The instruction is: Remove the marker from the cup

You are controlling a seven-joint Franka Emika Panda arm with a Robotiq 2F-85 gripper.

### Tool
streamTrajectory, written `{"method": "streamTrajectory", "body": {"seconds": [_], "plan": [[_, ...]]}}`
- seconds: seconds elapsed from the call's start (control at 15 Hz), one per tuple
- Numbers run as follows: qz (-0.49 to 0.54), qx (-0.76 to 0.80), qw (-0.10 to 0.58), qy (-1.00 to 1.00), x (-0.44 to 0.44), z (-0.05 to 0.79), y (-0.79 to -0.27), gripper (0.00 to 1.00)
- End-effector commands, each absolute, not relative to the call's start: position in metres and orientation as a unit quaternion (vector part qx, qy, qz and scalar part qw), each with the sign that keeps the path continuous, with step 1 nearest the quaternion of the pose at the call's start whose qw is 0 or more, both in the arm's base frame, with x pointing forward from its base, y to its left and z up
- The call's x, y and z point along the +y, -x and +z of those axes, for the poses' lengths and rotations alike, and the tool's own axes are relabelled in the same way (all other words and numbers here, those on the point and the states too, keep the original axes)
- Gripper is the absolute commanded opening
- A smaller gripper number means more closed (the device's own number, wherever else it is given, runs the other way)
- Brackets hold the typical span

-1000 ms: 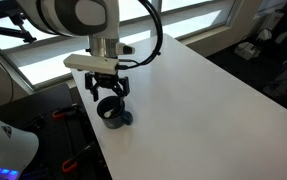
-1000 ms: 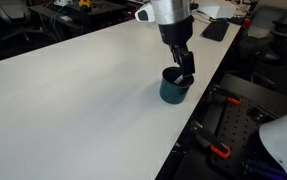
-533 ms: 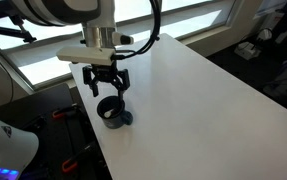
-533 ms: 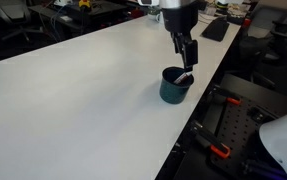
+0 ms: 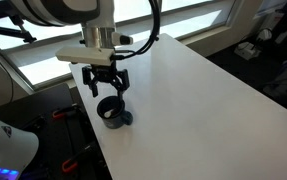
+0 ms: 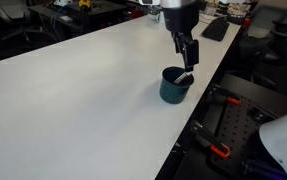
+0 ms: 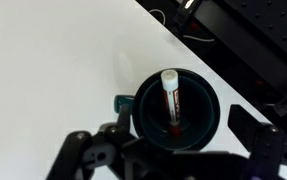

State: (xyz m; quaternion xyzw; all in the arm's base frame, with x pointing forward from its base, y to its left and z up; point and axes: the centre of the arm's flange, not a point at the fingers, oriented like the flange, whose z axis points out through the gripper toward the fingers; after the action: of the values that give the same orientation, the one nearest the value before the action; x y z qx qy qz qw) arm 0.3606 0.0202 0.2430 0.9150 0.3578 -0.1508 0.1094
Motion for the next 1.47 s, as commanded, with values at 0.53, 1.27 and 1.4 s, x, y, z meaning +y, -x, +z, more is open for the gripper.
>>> {"method": "streamTrajectory", "body": {"seconds": [0.53, 1.27, 1.4], "plan": [[-0.123, 0.362, 0.103, -0.919, 0.021, 0.232, -0.369, 0.70], [-0.162, 0.348, 0.093, -0.919, 0.011, 0.206, -0.366, 0.75], [-0.169, 0.347, 0.091, -0.918, 0.009, 0.200, -0.365, 0.71]]}}
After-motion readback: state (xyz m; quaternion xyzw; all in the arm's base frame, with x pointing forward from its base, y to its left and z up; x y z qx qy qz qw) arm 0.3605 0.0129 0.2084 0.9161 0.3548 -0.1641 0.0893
